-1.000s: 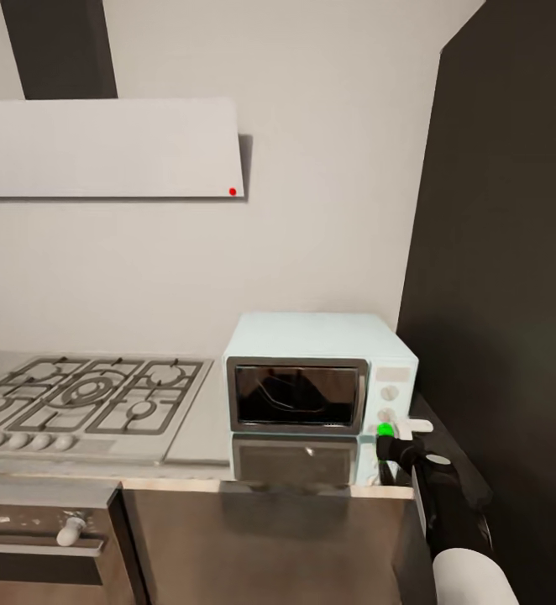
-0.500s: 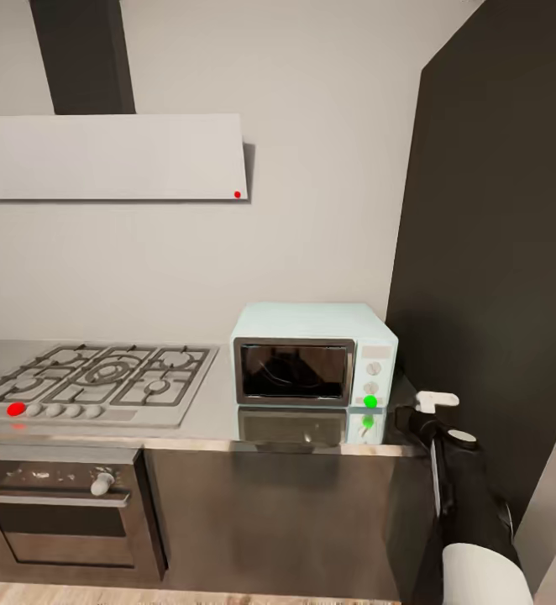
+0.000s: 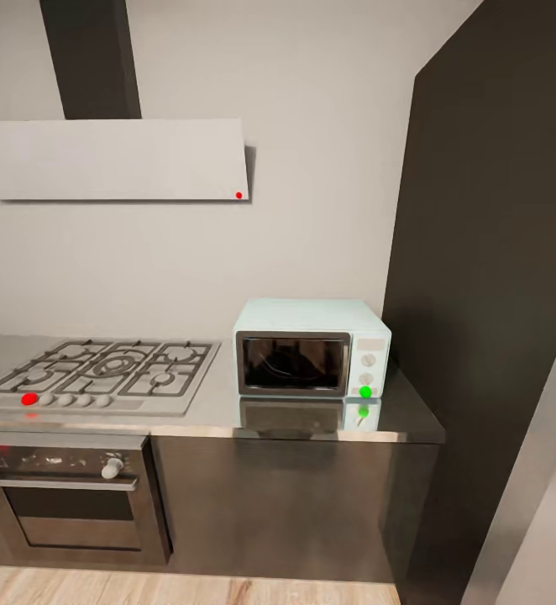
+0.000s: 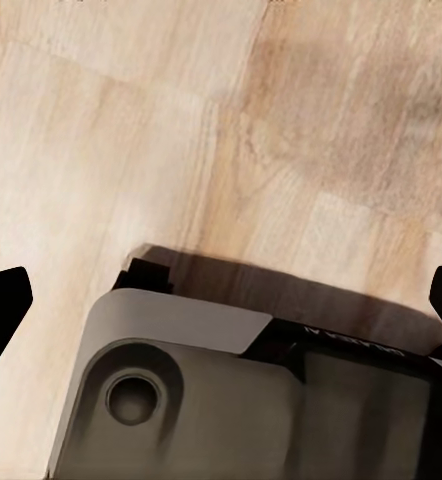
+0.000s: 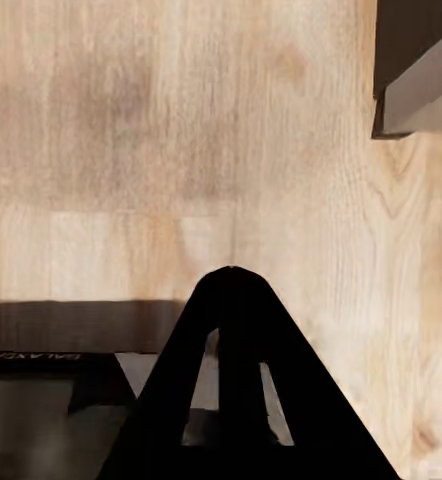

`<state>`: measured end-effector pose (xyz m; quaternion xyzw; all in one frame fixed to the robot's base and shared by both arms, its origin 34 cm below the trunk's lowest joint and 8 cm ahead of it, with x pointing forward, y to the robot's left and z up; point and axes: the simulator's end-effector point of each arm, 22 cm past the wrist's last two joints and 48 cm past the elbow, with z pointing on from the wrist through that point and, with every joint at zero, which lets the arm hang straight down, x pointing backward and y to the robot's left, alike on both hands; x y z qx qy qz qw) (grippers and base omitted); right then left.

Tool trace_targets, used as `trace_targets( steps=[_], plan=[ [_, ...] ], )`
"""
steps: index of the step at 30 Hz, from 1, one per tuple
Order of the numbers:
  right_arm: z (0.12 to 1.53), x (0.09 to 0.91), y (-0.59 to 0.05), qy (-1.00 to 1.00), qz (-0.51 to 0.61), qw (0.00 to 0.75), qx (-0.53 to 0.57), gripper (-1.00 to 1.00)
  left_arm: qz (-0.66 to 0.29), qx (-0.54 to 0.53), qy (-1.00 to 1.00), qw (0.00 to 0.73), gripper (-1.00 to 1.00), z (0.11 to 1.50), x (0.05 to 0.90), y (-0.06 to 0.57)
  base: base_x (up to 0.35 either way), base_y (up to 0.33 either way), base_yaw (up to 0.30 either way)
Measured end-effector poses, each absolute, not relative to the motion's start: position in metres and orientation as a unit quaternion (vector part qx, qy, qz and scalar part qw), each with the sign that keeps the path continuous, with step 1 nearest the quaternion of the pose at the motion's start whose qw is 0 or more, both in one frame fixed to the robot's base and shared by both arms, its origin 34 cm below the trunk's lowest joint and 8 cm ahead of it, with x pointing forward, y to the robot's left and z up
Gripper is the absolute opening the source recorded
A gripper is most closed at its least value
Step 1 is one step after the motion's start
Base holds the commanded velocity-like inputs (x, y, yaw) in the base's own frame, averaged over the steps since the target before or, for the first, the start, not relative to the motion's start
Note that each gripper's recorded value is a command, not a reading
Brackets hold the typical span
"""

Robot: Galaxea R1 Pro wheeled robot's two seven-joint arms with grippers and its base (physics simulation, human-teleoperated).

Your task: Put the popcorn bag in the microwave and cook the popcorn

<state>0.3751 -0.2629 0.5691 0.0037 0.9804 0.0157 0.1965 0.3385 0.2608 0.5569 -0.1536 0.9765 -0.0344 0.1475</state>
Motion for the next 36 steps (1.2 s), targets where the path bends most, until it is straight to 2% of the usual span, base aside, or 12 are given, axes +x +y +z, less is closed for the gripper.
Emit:
trace_targets(
  steps=[3, 6, 36],
  plan=[
    [0.549, 0.305, -0.263, 0.987, 0.008, 0.157, 0.012, -1.0, -0.034, -0.153, 0.977, 0.147, 1.0, 0.557, 0.338, 0.262, 0.0, 0.0, 0.0],
    [0.545, 0.287, -0.262, 0.989, 0.008, 0.148, 0.013, -1.0, -0.033, -0.154, 0.976, 0.147, 1.0, 0.557, 0.338, 0.262, 0.0, 0.0, 0.0],
    [0.545, 0.286, -0.262, 0.989, 0.005, 0.149, 0.007, -1.0, -0.03, -0.143, 0.978, 0.15, 1.0, 0.557, 0.34, 0.266, 0.0, 0.0, 0.0]
  ],
)
